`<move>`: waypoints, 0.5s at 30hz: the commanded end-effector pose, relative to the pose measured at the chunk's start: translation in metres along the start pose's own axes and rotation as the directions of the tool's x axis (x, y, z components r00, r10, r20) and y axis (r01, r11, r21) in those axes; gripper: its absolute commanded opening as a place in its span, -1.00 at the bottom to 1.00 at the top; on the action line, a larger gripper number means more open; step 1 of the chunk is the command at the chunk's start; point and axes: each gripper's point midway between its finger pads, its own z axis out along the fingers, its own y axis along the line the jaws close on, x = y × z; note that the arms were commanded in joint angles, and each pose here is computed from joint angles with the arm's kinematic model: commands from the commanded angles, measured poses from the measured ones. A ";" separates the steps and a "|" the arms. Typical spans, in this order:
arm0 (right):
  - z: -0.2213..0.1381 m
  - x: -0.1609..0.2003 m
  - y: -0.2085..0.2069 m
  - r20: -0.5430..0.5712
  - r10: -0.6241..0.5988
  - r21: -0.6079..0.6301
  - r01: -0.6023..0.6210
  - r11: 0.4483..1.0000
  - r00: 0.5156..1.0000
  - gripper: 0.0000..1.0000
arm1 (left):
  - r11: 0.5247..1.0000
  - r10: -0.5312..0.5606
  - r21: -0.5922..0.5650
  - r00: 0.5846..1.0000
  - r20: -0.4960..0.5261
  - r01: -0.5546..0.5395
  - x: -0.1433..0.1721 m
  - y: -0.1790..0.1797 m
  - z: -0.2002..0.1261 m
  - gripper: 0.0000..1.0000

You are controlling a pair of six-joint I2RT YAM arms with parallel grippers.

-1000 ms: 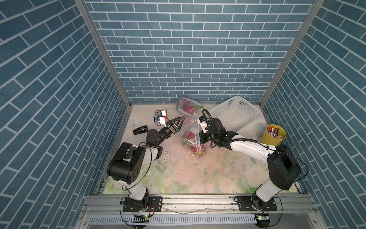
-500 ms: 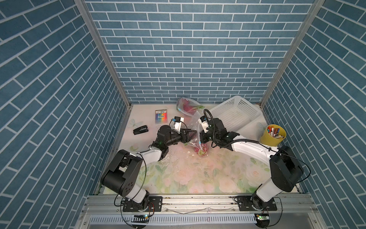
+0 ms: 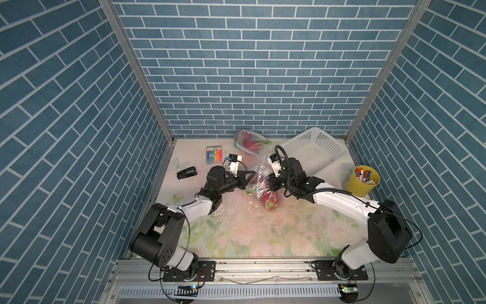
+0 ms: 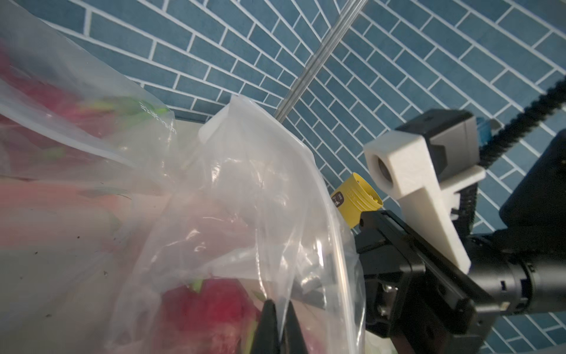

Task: Open the zip-top bag and take out the dragon fruit
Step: Adjust the zipper food storage bag at the center of the board.

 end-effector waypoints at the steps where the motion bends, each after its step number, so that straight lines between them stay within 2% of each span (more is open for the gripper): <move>1: -0.020 -0.006 -0.018 0.044 0.026 0.069 -0.029 0.997 0.999 -1.00 | 0.996 0.002 -0.090 0.999 0.043 0.002 -0.008 0.021 -0.011 -1.00; 6: -0.026 -0.002 -0.028 0.063 0.065 0.084 -0.070 0.994 0.996 -1.00 | 0.997 -0.008 -0.076 0.998 0.055 0.012 -0.010 0.020 -0.011 -1.00; 12: -0.022 -0.012 -0.019 0.073 0.069 0.035 -0.071 0.997 0.995 -1.00 | 0.999 -0.016 -0.036 0.999 0.049 0.018 -0.013 0.012 -0.009 -1.00; 13: -0.023 -0.015 -0.014 0.072 0.064 0.012 -0.065 0.998 0.995 -0.87 | 0.999 -0.012 -0.035 0.999 0.052 0.013 -0.015 0.010 -0.009 -1.00; 15: -0.030 -0.026 -0.007 0.085 0.045 -0.011 -0.045 0.999 0.995 -0.43 | 0.999 0.014 -0.043 0.998 0.064 -0.011 -0.024 0.006 -0.011 -1.00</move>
